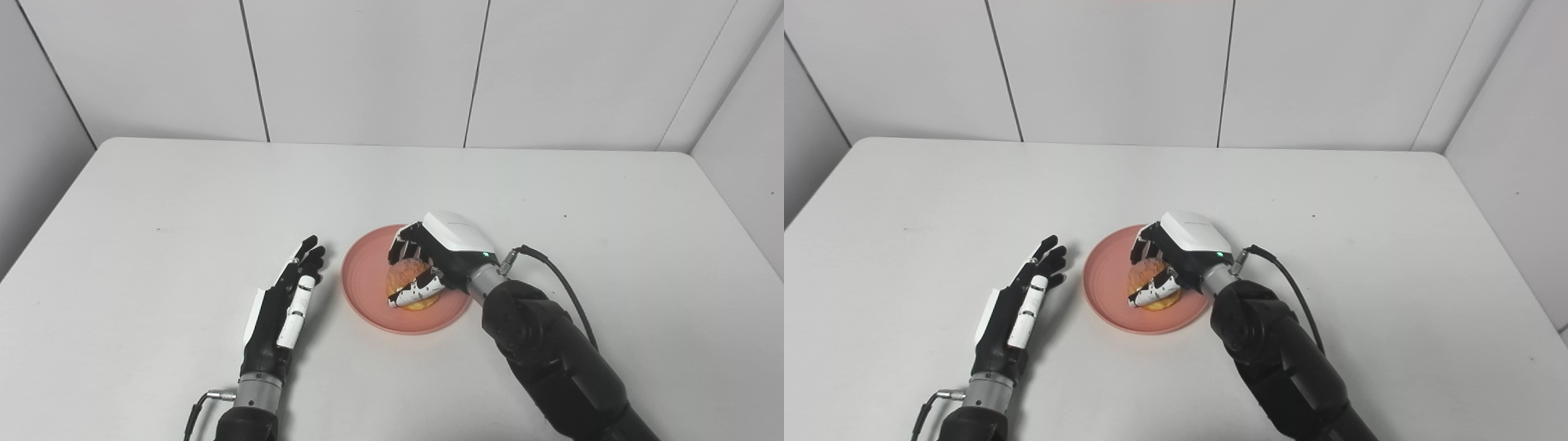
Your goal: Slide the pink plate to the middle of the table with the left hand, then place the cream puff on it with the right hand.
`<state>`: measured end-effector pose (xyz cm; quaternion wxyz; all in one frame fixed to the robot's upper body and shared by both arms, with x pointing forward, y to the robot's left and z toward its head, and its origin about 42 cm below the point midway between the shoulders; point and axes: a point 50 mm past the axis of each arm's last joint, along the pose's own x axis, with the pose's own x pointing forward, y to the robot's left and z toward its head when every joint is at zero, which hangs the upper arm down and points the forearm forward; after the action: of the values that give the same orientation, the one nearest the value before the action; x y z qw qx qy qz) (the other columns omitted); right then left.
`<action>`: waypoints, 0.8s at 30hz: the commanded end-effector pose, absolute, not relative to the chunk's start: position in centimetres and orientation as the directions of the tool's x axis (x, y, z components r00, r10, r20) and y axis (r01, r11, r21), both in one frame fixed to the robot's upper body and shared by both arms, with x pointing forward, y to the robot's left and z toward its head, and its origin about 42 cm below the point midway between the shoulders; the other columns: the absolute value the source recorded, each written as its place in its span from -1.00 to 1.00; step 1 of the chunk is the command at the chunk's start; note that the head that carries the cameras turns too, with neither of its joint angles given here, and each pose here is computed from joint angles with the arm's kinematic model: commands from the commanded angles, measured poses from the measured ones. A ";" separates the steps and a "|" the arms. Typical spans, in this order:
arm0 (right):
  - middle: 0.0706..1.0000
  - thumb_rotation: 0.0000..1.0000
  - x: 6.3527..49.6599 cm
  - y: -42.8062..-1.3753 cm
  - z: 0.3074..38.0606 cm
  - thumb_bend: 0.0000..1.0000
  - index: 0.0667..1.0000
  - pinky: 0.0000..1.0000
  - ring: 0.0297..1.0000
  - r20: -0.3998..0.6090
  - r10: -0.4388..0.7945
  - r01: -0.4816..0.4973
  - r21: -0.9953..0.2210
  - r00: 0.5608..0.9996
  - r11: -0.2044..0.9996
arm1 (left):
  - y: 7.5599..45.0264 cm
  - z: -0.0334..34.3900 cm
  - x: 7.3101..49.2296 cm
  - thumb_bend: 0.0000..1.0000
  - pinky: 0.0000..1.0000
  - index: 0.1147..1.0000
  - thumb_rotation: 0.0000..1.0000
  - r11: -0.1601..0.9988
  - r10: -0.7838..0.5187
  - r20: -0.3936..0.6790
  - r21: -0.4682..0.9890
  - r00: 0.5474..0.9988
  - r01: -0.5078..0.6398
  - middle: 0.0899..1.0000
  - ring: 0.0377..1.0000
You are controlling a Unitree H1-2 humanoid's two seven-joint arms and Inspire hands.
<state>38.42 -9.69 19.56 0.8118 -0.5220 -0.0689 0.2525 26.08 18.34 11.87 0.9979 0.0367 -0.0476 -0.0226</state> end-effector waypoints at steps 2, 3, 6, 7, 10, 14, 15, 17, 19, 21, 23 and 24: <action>-0.16 -0.72 38.8 -9.4 21.0 0.03 -0.10 -0.49 -0.33 -0.082 0.501 -0.277 -0.903 0.862 0.328 | 17.9 12.7 25.8 -0.16 0.74 0.72 0.85 0.998 -0.033 0.127 0.065 0.991 0.024 0.76 0.77; -0.14 -0.72 38.8 -9.4 21.1 0.03 -0.09 -0.48 -0.31 -0.082 0.502 -0.276 -0.904 0.861 0.326 | 17.9 12.7 25.8 -0.17 0.74 0.72 0.85 0.998 -0.034 0.126 0.064 0.991 0.026 0.76 0.77; 0.11 -0.70 38.7 -9.4 21.4 0.04 -0.09 -0.28 -0.05 -0.073 0.503 -0.260 -0.913 0.861 0.314 | 18.0 12.6 25.8 -0.15 0.76 0.72 0.85 0.998 -0.035 0.126 0.060 0.991 0.028 0.76 0.78; 0.16 -0.67 38.6 -9.4 21.5 0.13 -0.01 -0.24 0.00 -0.071 0.503 -0.253 -0.918 0.862 0.304 | 17.9 12.6 25.8 -0.15 0.76 0.72 0.85 0.998 -0.035 0.124 0.058 0.992 0.028 0.76 0.78; 0.37 -0.50 38.5 -9.4 21.9 0.47 0.32 -0.10 0.19 -0.064 0.503 -0.239 -0.926 0.862 0.292 | 17.9 12.7 25.8 -0.15 0.77 0.72 0.85 0.998 -0.033 0.120 0.055 0.992 0.027 0.76 0.78; 0.52 -0.38 38.4 -9.4 22.4 0.56 0.48 -0.16 0.21 -0.054 0.500 -0.230 -0.927 0.864 0.297 | 17.9 12.7 25.8 -0.15 0.77 0.73 0.87 0.998 -0.033 0.120 0.061 0.992 0.026 0.76 0.78; 0.54 -0.32 38.4 -9.4 22.6 0.58 0.53 -0.16 0.22 -0.053 0.499 -0.230 -0.926 0.865 0.299 | 17.9 12.7 25.8 -0.15 0.76 0.73 0.87 0.998 -0.033 0.120 0.061 0.992 0.026 0.76 0.78; 0.56 -0.29 38.3 -9.4 22.9 0.59 0.55 -0.15 0.23 -0.052 0.499 -0.232 -0.923 0.865 0.306 | 17.9 12.7 25.8 -0.16 0.77 0.72 0.87 0.998 -0.033 0.120 0.059 0.992 0.026 0.76 0.78; 0.56 -0.23 38.2 -9.5 23.2 0.59 0.60 -0.17 0.21 -0.051 0.502 -0.236 -0.920 0.864 0.312 | 17.9 12.7 25.8 -0.16 0.77 0.72 0.86 0.998 -0.033 0.120 0.056 0.992 0.027 0.76 0.78; 0.56 -0.16 38.2 -9.6 23.5 0.58 0.63 -0.20 0.16 -0.051 0.503 -0.238 -0.918 0.863 0.317 | 18.0 12.7 25.8 -0.16 0.77 0.72 0.86 0.998 -0.034 0.121 0.055 0.992 0.028 0.76 0.78; 0.57 -0.05 38.1 -9.6 23.9 0.56 0.68 -0.19 0.18 -0.046 0.504 -0.239 -0.915 0.862 0.325 | 18.0 12.6 25.8 -0.16 0.77 0.73 0.86 0.998 -0.035 0.123 0.056 0.992 0.029 0.76 0.78; 0.59 0.04 38.0 -9.7 24.2 0.55 0.71 -0.17 0.21 -0.042 0.506 -0.238 -0.914 0.862 0.330 | 18.0 12.6 25.8 -0.17 0.75 0.72 0.86 0.998 -0.035 0.124 0.055 0.992 0.028 0.76 0.77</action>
<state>37.74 -9.94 21.65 0.8015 -0.5362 -0.0941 0.2473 26.08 18.34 12.05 0.9980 0.0355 -0.0471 -0.0219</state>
